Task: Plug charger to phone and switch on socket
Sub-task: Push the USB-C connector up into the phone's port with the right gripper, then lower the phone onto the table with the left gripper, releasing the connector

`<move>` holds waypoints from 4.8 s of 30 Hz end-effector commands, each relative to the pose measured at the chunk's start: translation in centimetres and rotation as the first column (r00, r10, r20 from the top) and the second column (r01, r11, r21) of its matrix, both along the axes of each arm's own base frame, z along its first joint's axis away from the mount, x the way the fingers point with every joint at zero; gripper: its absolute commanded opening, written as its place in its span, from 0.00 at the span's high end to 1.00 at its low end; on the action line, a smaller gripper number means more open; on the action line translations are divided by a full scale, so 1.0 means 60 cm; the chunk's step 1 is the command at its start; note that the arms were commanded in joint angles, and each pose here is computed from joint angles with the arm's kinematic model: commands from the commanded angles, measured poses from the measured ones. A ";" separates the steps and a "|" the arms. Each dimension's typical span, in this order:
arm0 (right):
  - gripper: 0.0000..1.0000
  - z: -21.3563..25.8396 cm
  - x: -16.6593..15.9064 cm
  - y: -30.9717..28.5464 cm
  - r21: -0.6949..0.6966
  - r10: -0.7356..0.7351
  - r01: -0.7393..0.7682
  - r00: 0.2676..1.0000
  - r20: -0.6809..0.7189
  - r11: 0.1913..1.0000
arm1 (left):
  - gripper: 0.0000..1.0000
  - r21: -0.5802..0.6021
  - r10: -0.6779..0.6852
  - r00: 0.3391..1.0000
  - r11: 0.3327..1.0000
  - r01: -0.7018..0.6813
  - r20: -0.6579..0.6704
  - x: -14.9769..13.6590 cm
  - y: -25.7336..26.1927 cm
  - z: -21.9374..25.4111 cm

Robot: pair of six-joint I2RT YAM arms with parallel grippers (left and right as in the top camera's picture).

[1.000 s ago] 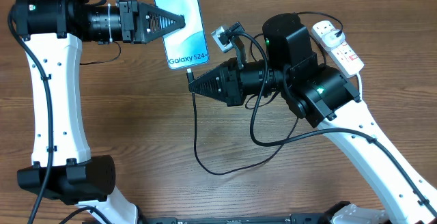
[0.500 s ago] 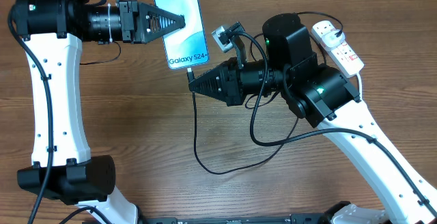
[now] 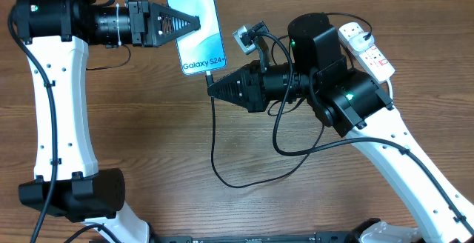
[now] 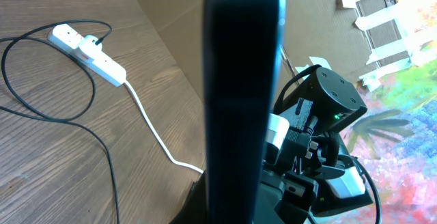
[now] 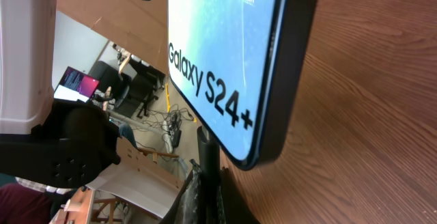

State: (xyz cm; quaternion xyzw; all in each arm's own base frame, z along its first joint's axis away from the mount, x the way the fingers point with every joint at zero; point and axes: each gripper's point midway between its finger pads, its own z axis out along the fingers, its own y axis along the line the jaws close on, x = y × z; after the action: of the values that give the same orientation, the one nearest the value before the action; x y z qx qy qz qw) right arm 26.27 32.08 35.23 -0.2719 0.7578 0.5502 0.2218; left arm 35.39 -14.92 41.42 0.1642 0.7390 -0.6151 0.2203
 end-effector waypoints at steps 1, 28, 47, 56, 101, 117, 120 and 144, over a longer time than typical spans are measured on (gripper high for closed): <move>0.96 0.012 0.006 -0.003 0.009 -0.008 0.008 1.000 0.028 1.000 | 0.96 -0.045 -0.030 0.998 0.998 0.032 0.048 -0.016 -0.007 0.030; 0.96 0.021 0.001 0.002 0.034 0.012 -0.012 1.000 0.023 0.999 | 0.96 -0.066 -0.039 0.998 0.997 0.042 0.050 -0.019 -0.008 0.036; 0.96 0.021 0.002 0.002 0.034 0.012 -0.012 1.000 0.024 0.999 | 0.96 -0.087 -0.049 0.997 0.995 0.053 0.053 -0.022 -0.008 0.042; 0.96 0.026 0.004 0.004 0.044 0.010 -0.011 0.999 0.033 0.999 | 0.96 -0.080 -0.048 0.997 0.995 0.053 0.066 -0.021 -0.009 0.040; 0.80 0.035 0.039 -0.021 0.061 -0.053 0.049 0.997 0.065 0.997 | 0.96 0.050 -0.054 0.999 0.997 0.054 0.002 -0.038 -0.029 -0.005; 0.27 -0.025 0.065 -0.046 -0.095 -0.201 0.200 0.980 -0.007 0.975 | 0.96 0.351 0.183 0.983 0.922 -0.161 -0.031 0.039 0.024 -0.086; 0.20 -0.068 0.082 -0.073 -0.219 -0.317 0.305 0.948 -0.022 0.927 | 0.96 0.459 0.255 0.966 0.865 -0.205 -0.050 0.055 0.047 -0.123; 0.00 -0.192 0.114 -0.251 -0.645 -0.747 0.625 0.654 0.124 0.440 | 0.95 0.597 0.038 0.945 0.783 0.175 -0.326 0.126 -0.116 -0.484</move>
State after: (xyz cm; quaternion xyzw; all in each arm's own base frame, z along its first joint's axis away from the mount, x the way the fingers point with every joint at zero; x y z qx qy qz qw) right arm 31.83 18.85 23.23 0.0000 0.9582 0.1801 0.2224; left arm 43.01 -20.63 13.50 0.1362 0.9244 -0.3560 0.0154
